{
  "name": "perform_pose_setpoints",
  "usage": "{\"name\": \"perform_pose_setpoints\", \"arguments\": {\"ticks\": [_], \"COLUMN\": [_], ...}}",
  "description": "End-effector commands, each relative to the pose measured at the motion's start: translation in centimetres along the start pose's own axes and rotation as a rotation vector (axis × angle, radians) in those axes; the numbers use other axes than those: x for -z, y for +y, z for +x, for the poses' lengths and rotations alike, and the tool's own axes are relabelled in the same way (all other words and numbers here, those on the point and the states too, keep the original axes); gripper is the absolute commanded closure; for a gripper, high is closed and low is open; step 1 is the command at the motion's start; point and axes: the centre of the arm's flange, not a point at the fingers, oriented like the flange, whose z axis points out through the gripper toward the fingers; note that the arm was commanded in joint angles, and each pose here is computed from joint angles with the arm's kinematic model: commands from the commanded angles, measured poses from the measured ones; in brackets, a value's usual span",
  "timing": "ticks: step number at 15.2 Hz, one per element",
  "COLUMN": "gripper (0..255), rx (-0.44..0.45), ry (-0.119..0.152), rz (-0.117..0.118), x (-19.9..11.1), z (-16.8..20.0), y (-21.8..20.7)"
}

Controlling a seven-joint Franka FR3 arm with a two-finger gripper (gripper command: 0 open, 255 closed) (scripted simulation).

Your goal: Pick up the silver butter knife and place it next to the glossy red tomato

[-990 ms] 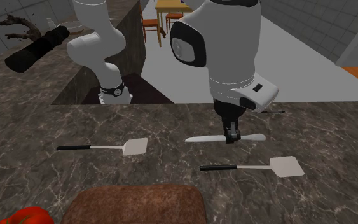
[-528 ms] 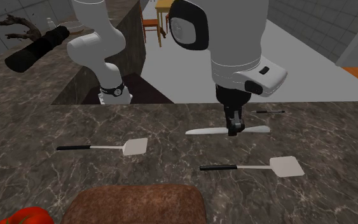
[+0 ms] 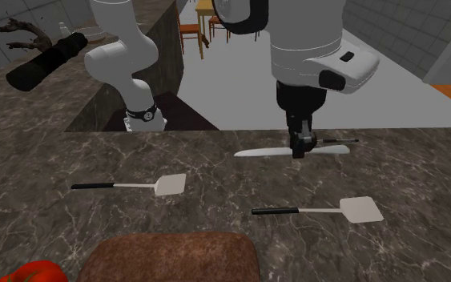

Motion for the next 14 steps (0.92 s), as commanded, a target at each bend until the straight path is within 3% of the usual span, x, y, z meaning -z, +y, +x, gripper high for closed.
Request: {"name": "perform_pose_setpoints", "arguments": {"ticks": [1, 14], "gripper": [255, 255], "rx": [0.000, 0.000], "ry": [0.000, 0.000], "rz": [0.000, 0.000], "x": [1.0, 4.0], "z": [0.1, -14.4], "y": [-0.1, 8.5]}}
